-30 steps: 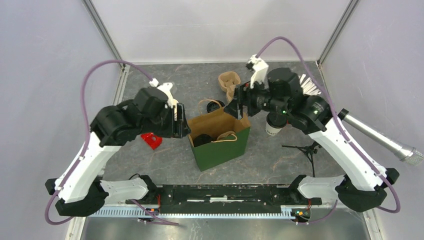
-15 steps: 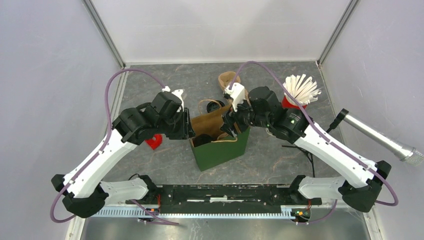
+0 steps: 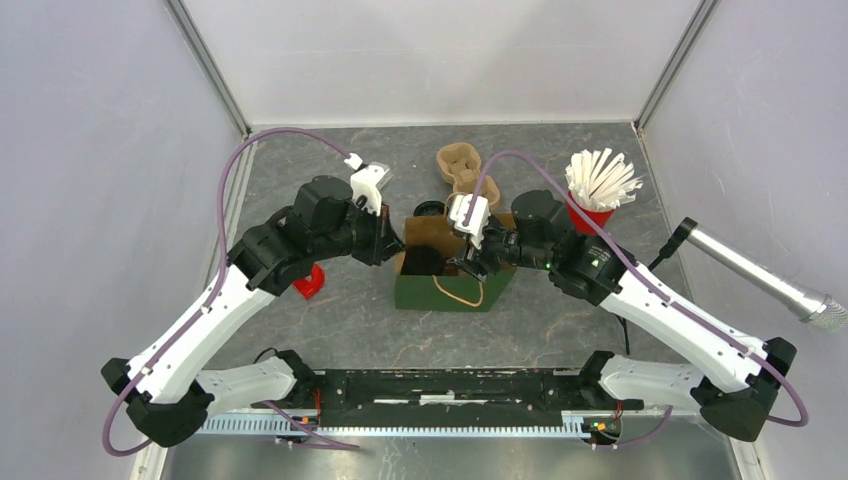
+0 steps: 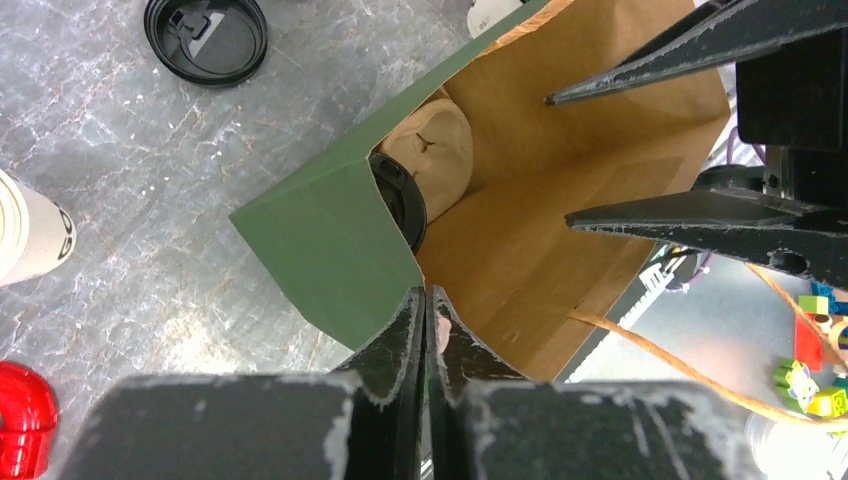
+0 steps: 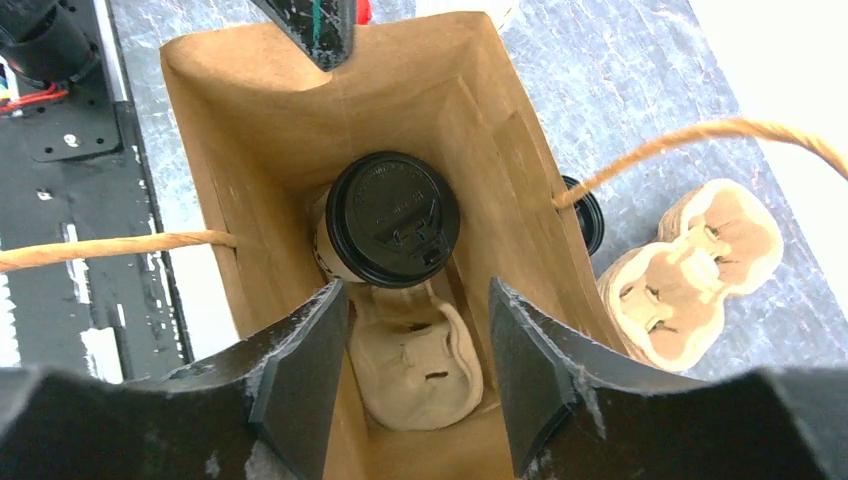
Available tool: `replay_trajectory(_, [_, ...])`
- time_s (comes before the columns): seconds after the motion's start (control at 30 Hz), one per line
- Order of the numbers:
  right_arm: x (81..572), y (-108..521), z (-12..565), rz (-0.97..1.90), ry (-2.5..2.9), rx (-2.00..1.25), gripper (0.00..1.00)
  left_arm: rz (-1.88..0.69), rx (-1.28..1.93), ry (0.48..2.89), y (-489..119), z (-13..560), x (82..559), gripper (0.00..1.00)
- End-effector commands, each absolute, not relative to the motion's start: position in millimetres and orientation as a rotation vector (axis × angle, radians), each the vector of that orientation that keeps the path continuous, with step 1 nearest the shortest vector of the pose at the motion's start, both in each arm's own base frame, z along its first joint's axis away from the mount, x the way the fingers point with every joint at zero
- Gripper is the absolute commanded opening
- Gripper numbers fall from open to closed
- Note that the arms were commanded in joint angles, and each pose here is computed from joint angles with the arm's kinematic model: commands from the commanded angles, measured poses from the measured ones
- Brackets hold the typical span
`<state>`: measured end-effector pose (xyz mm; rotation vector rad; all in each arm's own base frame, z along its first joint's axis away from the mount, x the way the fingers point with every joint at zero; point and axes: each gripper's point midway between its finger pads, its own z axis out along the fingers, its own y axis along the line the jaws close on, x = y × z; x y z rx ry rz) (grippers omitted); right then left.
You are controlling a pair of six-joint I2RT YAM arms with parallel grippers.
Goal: Pack the takeout coffee
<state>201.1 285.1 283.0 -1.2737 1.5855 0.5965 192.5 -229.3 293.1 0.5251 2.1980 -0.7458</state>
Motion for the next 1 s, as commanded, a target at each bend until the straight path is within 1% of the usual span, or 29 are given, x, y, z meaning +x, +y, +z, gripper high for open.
replay_trajectory(0.0, [210,291,289,0.523,1.489,-1.345,0.58,-0.83,0.571,2.072,-238,307,197,0.09])
replay_trajectory(0.07, [205,295,279,0.53,1.491,-1.381,0.55,-0.791,0.511,2.136,-225,293,192,0.27])
replay_trajectory(0.17, [187,304,263,0.556,1.472,-1.46,0.54,-0.762,0.435,2.224,-208,290,177,0.59])
replay_trajectory(0.2, [180,307,260,0.569,1.46,-1.484,0.54,-0.769,0.422,2.255,-205,291,171,0.63])
replay_trajectory(0.27, [168,309,263,0.584,1.426,-1.495,0.54,-0.804,0.4,2.322,-202,292,156,0.66])
replay_trajectory(0.37, [159,310,268,0.566,1.38,-1.498,0.54,-0.841,0.366,2.434,-200,285,139,0.73])
replay_trajectory(0.43, [153,310,262,0.566,1.38,-1.532,0.54,-0.868,0.358,2.446,-201,283,134,0.76])
replay_trajectory(0.57, [144,308,246,0.537,1.377,-1.586,0.53,-0.928,0.374,2.456,-206,281,127,0.75])
replay_trajectory(0.7, [138,307,231,0.478,1.368,-1.619,0.53,-1.038,0.427,2.485,-210,276,107,0.75])
replay_trajectory(0.87, [141,310,228,0.418,1.336,-1.595,0.57,-1.121,0.457,2.445,-213,275,97,0.77])
replay_trajectory(0.97, [145,312,228,0.391,1.326,-1.574,0.6,-1.109,0.446,2.467,-213,267,98,0.74])
